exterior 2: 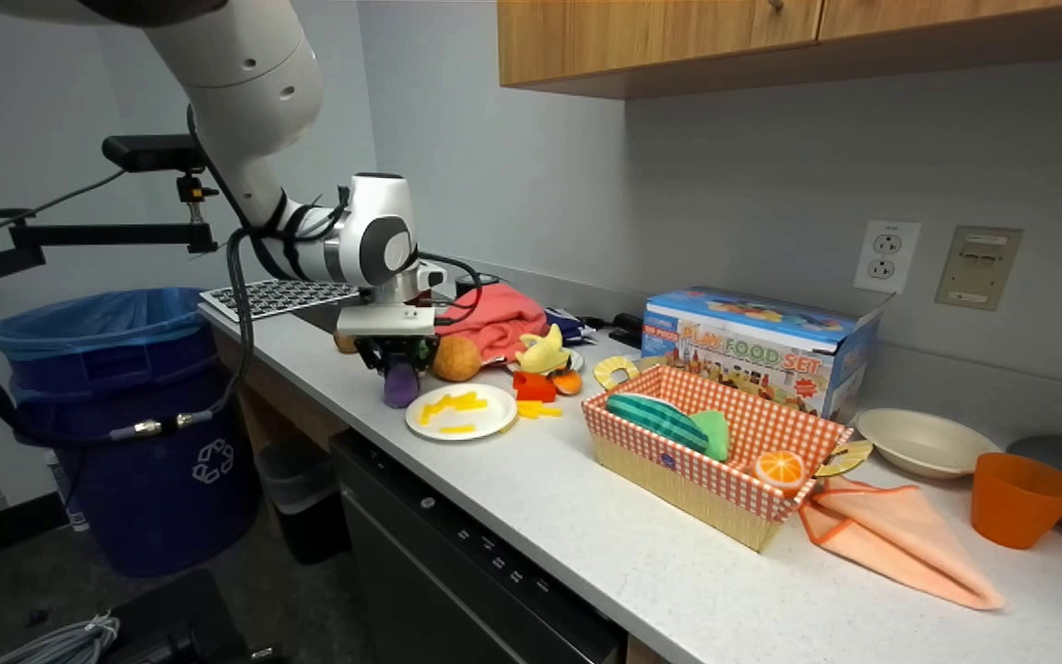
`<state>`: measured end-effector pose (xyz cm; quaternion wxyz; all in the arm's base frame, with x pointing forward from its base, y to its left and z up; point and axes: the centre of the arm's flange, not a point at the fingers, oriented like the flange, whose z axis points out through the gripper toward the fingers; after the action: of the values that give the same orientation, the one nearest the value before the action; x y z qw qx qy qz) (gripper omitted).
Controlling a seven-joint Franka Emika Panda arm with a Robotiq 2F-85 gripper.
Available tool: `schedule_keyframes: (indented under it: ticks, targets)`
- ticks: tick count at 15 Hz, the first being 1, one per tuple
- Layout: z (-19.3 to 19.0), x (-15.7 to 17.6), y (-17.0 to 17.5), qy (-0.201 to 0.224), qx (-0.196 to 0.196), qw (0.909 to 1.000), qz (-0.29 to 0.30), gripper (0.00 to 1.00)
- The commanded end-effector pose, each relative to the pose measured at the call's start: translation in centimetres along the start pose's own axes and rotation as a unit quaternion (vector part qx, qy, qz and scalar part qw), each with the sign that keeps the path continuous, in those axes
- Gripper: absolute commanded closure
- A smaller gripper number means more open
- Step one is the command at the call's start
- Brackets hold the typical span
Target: Put the purple, pineapple, and banana plushies in the box
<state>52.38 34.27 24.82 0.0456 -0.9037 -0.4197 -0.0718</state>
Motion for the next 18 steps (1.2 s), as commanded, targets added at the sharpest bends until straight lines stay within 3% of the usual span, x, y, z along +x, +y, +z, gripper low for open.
schedule_keyframes:
  ticks: [1,6,12,13,18]
  targets:
    - [-3.1,-0.3,-0.6,0.019,-0.011,0.9997,0.011,0.85]
    - [-8.3,-3.4,0.2,0.04,-0.036,0.9983,0.022,0.97]
    - [-12.5,-10.3,3.0,0.061,-0.073,0.9908,0.095,0.94]
    - [-10.3,-6.7,3.4,0.045,-0.059,0.995,0.067,0.78]
    - [-11.7,-9.1,3.5,0.051,-0.07,0.9922,0.089,0.78]
